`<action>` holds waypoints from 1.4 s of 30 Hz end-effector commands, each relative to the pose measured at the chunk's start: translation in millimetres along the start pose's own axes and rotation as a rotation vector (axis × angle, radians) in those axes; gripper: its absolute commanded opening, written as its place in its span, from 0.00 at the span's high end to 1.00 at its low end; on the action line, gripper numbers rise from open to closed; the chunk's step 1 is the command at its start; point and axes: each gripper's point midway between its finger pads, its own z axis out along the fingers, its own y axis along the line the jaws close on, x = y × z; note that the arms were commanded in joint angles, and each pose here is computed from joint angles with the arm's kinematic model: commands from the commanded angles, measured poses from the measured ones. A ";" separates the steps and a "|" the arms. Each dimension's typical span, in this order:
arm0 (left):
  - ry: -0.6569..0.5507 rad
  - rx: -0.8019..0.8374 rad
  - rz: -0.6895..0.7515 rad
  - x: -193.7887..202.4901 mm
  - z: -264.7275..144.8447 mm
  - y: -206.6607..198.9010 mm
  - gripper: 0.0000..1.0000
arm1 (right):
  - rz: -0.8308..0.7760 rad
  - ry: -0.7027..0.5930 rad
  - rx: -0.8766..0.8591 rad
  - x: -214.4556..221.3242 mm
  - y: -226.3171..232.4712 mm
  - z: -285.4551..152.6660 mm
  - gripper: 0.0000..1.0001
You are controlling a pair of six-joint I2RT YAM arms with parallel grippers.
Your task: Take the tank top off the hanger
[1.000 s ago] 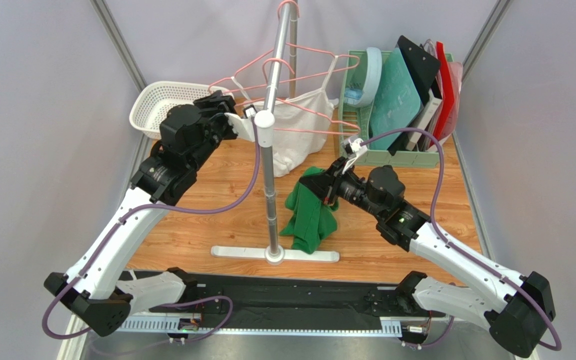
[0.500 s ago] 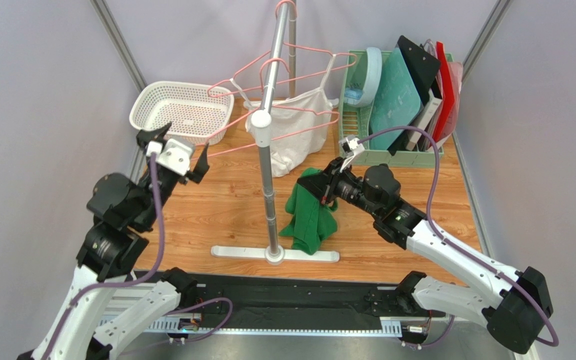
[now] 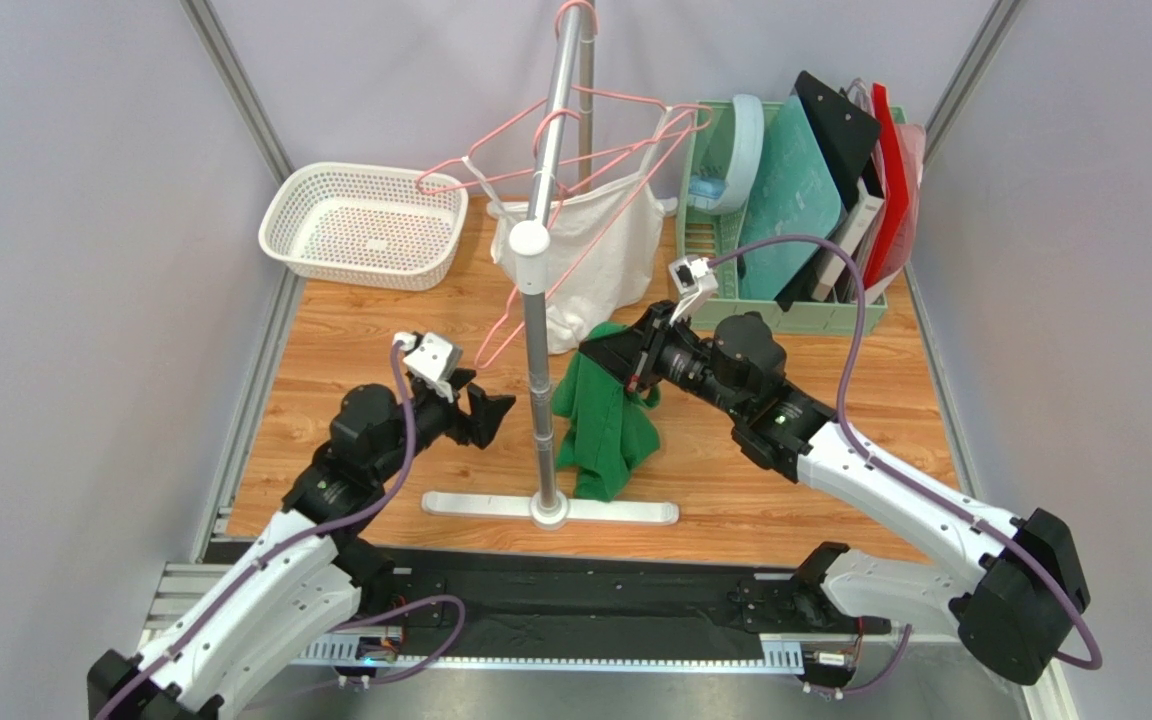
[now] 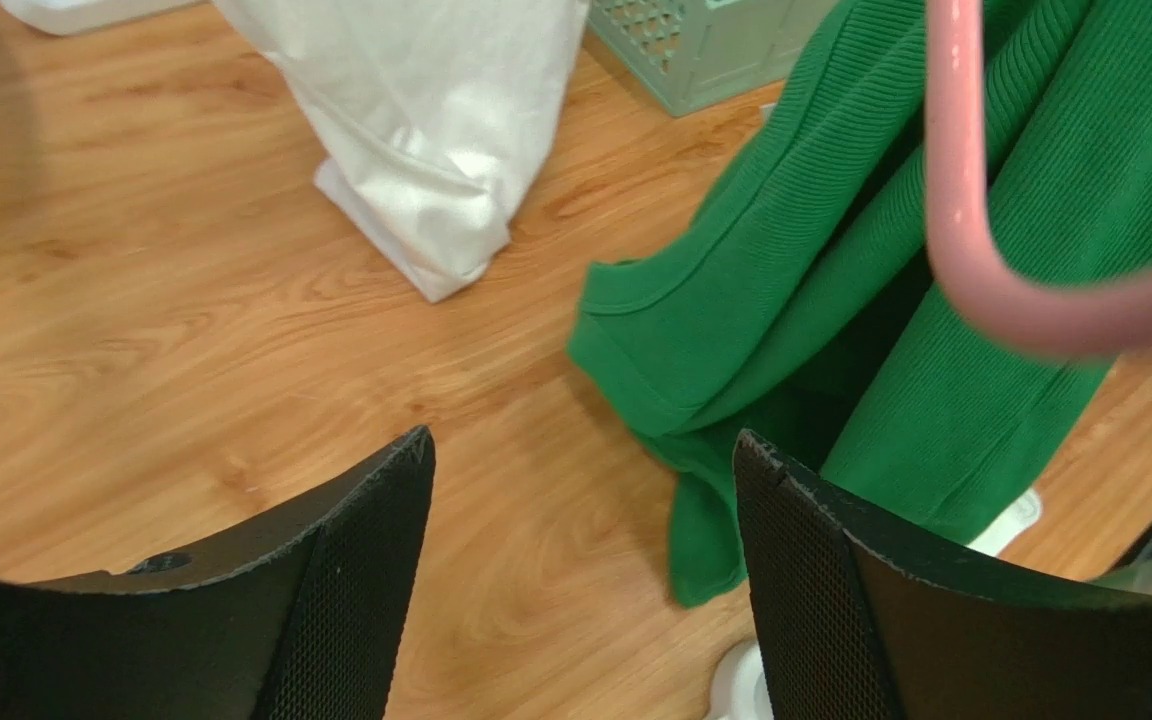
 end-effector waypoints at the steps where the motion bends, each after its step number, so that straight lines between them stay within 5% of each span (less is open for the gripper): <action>1: -0.163 0.176 -0.112 -32.2 14.3 -32.0 0.23 | 0.007 -0.118 -0.101 -42.1 34.3 1.4 1.00; 10: -0.232 0.331 -0.111 -8.4 18.1 -53.1 0.10 | 0.044 -0.107 -0.131 -47.0 43.1 11.2 1.00; 16: -0.198 0.480 -0.046 5.4 26.1 -73.8 0.10 | 0.083 -0.088 -0.173 -48.4 52.7 19.4 1.00; 34: -0.219 0.450 0.074 12.8 42.6 -67.6 0.11 | 0.227 0.023 -0.281 -17.6 85.1 38.8 1.00; 38: -0.218 0.464 0.063 12.7 40.4 -70.2 0.19 | 0.279 0.019 -0.321 -16.3 93.3 38.7 1.00; 41: -0.237 0.471 0.058 9.5 35.8 -72.0 0.36 | 0.291 0.020 -0.342 -16.2 101.0 39.0 1.00; 42: -0.241 0.465 0.049 10.4 33.8 -71.3 0.50 | 0.290 0.024 -0.348 -14.5 104.5 39.0 1.00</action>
